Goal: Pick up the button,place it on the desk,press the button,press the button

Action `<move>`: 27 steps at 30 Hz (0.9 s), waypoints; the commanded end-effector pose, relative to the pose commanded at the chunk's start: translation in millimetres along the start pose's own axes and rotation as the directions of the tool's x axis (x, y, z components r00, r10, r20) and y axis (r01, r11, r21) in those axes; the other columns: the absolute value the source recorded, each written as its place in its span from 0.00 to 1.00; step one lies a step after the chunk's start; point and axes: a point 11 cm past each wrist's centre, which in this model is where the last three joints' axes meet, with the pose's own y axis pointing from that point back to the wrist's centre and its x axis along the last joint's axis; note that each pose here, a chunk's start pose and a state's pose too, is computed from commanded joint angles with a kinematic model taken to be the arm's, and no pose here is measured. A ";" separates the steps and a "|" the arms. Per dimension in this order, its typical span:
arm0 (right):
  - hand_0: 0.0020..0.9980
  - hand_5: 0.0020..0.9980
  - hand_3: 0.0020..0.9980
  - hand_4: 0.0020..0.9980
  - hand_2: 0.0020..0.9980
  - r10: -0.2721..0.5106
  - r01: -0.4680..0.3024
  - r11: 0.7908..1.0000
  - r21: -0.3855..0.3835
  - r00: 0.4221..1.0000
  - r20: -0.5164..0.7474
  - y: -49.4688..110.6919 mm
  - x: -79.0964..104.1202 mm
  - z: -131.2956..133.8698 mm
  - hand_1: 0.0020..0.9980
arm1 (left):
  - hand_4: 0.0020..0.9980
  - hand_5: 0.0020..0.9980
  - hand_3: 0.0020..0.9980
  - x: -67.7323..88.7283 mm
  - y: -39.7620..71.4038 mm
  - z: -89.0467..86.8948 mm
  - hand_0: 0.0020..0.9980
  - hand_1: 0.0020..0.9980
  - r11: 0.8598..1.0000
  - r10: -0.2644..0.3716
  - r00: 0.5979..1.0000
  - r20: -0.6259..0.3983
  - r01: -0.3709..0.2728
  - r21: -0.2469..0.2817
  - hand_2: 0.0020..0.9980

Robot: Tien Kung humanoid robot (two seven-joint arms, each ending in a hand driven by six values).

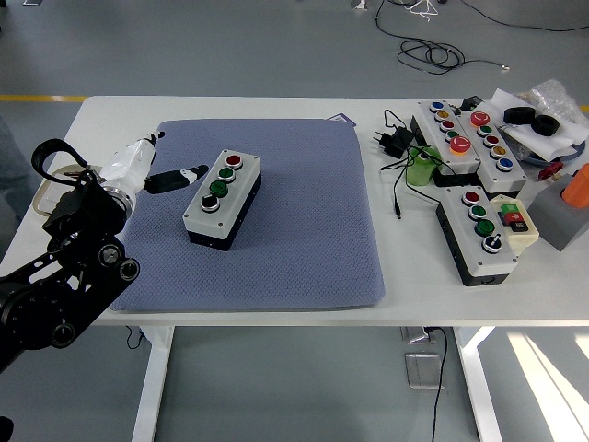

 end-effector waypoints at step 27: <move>0.79 0.48 0.75 0.41 0.82 0.003 -0.003 1.000 0.002 1.000 -0.003 0.0 1.1 -1.7 0.80 | 0.99 0.87 1.00 -24.5 5.7 32.8 0.91 0.99 0.996 -0.080 0.996 -0.029 0.079 -0.052 1.00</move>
